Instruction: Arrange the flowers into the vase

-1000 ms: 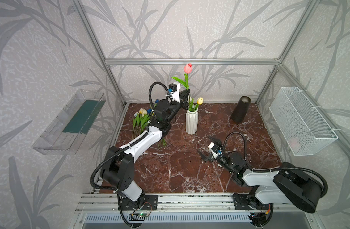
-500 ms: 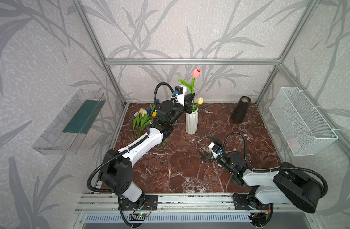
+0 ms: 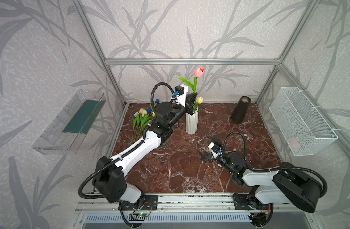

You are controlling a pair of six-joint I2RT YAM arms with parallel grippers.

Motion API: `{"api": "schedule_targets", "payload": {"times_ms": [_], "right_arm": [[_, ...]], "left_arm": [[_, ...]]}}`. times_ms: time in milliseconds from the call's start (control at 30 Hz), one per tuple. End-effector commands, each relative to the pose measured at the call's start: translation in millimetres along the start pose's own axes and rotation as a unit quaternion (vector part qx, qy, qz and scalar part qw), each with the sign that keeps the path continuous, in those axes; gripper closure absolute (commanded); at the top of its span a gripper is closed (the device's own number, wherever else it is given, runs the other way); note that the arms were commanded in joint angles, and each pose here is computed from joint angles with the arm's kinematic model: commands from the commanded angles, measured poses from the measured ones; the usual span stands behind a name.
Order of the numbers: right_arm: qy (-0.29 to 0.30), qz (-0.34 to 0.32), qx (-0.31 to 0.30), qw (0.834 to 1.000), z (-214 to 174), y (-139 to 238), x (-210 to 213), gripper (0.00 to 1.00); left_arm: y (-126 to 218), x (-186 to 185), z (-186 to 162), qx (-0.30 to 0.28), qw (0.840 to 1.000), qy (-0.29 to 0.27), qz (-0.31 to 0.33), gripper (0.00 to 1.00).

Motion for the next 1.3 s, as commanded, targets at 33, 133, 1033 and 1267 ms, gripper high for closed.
{"api": "schedule_targets", "payload": {"times_ms": [33,133,1033,1267], "right_arm": [[-0.002,0.003,-0.023,1.0,9.6,0.0,1.9,0.01],[-0.002,0.002,-0.023,1.0,10.4,0.3,1.2,0.01],[-0.001,0.004,-0.022,1.0,9.9,-0.1,2.0,0.01],[0.0,0.006,-0.021,1.0,9.5,-0.5,2.6,0.01]], "left_arm": [[-2.6,-0.6,18.4,-0.02,1.0,-0.011,0.004,1.0],[-5.3,7.2,10.3,-0.014,0.999,-0.017,0.025,1.0],[-71.9,71.7,5.1,0.074,0.997,0.028,0.005,1.0],[-74.3,75.4,-28.6,0.115,0.991,0.064,-0.013,1.0]]}}
Point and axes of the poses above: each gripper's point midway between its finger pads, its own y axis back along the fingers, its own x axis along the line the jaws close on, z = x × y, the point moved 1 cm from there along y, back along the fingers, and after that the axes turned 6 degrees about -y, right-handed, at the moved point
